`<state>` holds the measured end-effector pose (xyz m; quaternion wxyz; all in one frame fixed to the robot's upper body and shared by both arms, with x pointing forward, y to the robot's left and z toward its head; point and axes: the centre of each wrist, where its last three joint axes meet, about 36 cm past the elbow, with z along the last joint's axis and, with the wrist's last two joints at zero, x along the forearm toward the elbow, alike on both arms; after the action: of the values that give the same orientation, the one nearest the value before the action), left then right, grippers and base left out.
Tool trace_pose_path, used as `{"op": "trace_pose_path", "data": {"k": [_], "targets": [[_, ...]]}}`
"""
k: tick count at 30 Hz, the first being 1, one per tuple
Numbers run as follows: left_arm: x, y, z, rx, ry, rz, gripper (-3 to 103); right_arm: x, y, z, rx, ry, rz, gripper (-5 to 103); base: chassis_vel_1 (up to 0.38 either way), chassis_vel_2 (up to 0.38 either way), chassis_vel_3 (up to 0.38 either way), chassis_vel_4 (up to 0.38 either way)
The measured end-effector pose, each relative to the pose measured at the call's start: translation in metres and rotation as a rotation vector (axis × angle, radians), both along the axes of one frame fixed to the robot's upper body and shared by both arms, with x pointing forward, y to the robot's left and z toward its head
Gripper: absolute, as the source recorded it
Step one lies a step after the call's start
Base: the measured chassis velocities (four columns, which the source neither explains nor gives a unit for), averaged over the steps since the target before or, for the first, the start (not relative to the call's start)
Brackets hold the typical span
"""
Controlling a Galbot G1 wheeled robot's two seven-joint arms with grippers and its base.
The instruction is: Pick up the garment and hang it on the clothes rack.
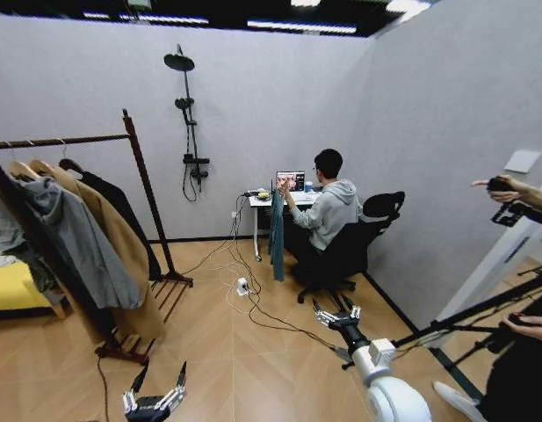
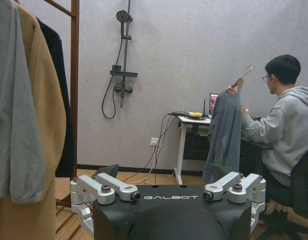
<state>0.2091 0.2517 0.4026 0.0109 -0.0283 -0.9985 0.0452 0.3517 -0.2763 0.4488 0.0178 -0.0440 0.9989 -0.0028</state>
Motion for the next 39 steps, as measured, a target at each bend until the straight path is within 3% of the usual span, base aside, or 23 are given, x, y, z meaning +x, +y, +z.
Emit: {"op": "trace_pose_path", "data": {"k": [39], "targets": [[0.000,0.000,0.000,0.000,0.000,0.000,100,-0.009,0.004,0.010,0.000,-0.015,-0.014,100,-0.273,0.271,0.271,-0.273]]}}
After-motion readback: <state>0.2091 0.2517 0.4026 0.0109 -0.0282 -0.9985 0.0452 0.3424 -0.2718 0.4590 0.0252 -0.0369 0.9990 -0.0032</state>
